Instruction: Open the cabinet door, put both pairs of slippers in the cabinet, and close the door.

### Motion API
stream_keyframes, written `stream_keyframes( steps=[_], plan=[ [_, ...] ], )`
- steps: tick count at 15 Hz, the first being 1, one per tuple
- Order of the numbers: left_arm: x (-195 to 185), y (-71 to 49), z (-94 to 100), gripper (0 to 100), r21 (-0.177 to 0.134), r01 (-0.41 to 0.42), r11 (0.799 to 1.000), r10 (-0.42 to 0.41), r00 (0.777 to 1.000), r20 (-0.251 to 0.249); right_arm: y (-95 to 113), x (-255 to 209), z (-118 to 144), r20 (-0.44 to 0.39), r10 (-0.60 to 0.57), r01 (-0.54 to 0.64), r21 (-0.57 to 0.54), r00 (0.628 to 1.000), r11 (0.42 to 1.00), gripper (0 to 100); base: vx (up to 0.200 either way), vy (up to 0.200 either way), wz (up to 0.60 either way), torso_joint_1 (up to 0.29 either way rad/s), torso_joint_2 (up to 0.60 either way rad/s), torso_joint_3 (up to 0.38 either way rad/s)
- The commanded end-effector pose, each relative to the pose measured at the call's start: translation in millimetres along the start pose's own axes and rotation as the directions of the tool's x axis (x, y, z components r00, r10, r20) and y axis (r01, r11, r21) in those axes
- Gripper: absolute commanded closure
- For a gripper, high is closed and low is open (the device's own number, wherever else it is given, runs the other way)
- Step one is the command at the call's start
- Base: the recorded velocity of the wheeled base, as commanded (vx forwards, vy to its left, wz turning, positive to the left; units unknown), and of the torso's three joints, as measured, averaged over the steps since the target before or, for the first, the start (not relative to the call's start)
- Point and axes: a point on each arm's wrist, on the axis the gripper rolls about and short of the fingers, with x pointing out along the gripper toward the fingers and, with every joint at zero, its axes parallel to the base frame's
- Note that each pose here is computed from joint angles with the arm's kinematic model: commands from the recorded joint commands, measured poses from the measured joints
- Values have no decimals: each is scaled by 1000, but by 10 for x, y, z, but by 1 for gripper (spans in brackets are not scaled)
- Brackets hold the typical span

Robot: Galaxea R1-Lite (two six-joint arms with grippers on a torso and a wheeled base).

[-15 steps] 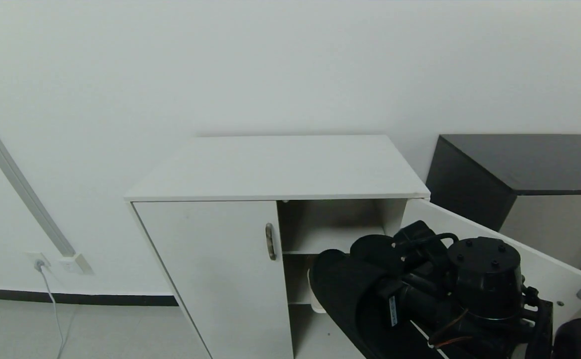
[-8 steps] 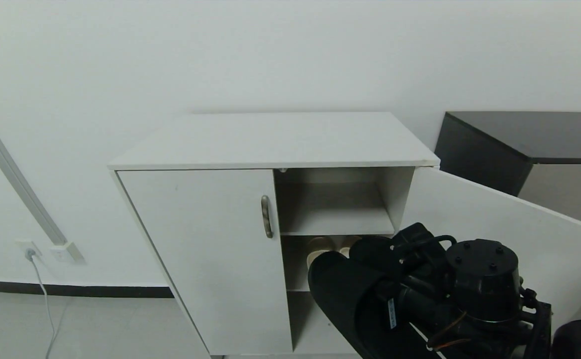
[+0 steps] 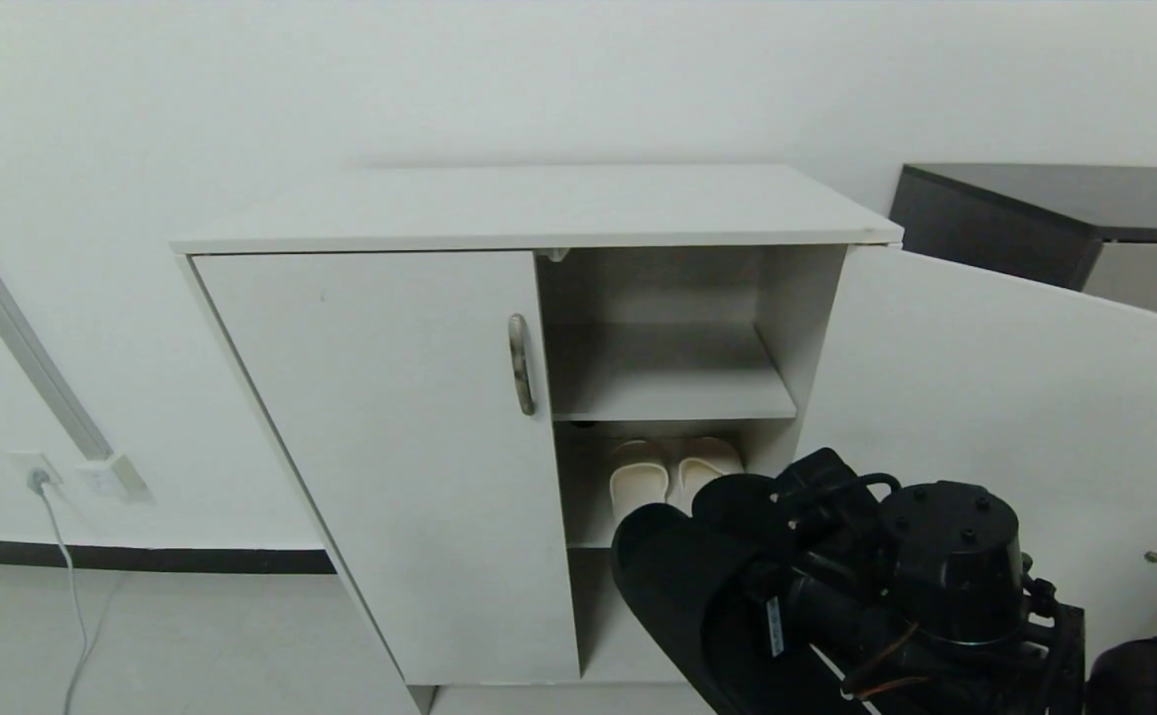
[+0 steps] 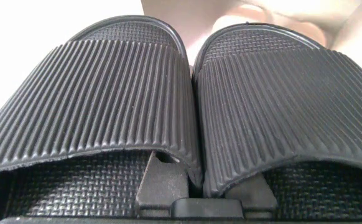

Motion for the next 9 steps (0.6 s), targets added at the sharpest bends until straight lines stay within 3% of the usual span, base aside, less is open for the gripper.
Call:
stream_keyframes(
  steps=[1,4,9],
  plan=[
    [1,0,0,100,-1,0,1000,0,1000,-1,3,24,-36,-12,-1,1,-3,1000,1000,100,0,0,0,-71,437,383],
    [1,0,0,100,-1,0,1000,0,1000,-1,1,19,-48,-16,-1,1,-4,1000,1000,100,0,0,0,-35,435,403],
    [1,0,0,100,-1,0,1000,0,1000,-1,2,33,-57,-19,-3,3,-8,1000,1000,100,0,0,0,0,38,32]
  ],
)
